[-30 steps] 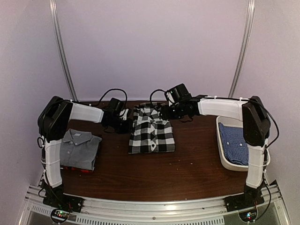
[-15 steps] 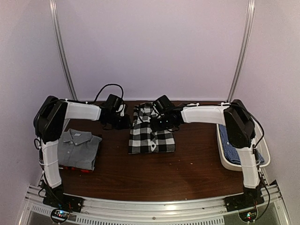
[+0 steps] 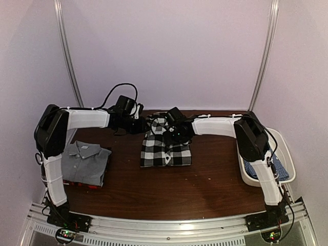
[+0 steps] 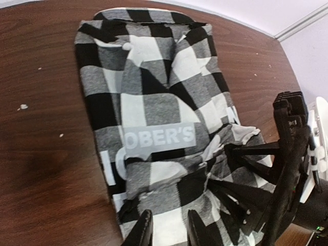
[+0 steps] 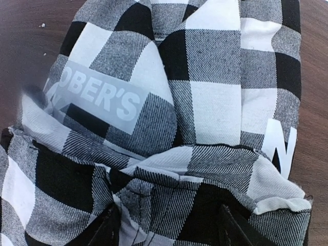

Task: Fold and stack the long sleeve shirts
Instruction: Smooth out the 2/3-rectangle-folded shirt at the center of the board.

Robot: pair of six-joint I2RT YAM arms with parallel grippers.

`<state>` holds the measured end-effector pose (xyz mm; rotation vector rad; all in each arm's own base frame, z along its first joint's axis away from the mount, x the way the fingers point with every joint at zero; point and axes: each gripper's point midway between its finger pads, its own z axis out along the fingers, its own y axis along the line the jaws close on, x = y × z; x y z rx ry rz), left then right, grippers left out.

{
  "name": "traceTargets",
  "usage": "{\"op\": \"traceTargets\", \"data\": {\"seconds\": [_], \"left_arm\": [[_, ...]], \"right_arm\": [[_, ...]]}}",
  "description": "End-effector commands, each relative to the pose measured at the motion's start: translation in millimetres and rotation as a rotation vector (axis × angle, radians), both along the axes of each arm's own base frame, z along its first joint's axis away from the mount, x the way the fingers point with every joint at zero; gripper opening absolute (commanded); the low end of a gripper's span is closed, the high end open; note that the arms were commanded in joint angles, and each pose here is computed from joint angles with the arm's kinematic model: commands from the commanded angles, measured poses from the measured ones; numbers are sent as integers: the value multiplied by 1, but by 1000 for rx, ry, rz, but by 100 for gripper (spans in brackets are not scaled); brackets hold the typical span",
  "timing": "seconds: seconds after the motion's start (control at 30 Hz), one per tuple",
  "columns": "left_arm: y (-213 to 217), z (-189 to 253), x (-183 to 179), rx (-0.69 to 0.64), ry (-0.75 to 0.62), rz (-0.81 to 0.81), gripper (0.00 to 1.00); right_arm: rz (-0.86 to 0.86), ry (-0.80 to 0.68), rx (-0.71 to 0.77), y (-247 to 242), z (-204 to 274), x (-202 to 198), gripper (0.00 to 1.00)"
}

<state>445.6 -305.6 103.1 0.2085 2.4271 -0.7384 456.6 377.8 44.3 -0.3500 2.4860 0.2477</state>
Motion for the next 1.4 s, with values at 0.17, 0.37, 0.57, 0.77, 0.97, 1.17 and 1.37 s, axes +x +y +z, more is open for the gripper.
{"op": "traceTargets", "data": {"seconds": [0.17,0.37,0.57,0.77,0.97,1.17,1.37], "left_arm": [[-49,-6,21,-110,-14,-61,23],[-49,-35,31,-74,22,-37,23],[-44,-59,42,-31,56,-17,21],[-43,-66,42,-22,67,-11,21],[-42,-70,41,-9,75,-12,21],[-44,-43,47,-16,41,-12,21],[-47,10,56,-52,-39,-12,24]], "right_arm": [[-44,-90,95,-29,91,5,63],[-49,-66,81,-48,77,-4,52],[-45,-29,66,-55,50,0,41],[-47,68,44,-61,-6,5,35],[-58,120,14,-67,-31,3,35],[-60,61,39,-69,8,6,52],[-61,24,68,-73,43,-2,60]]}}
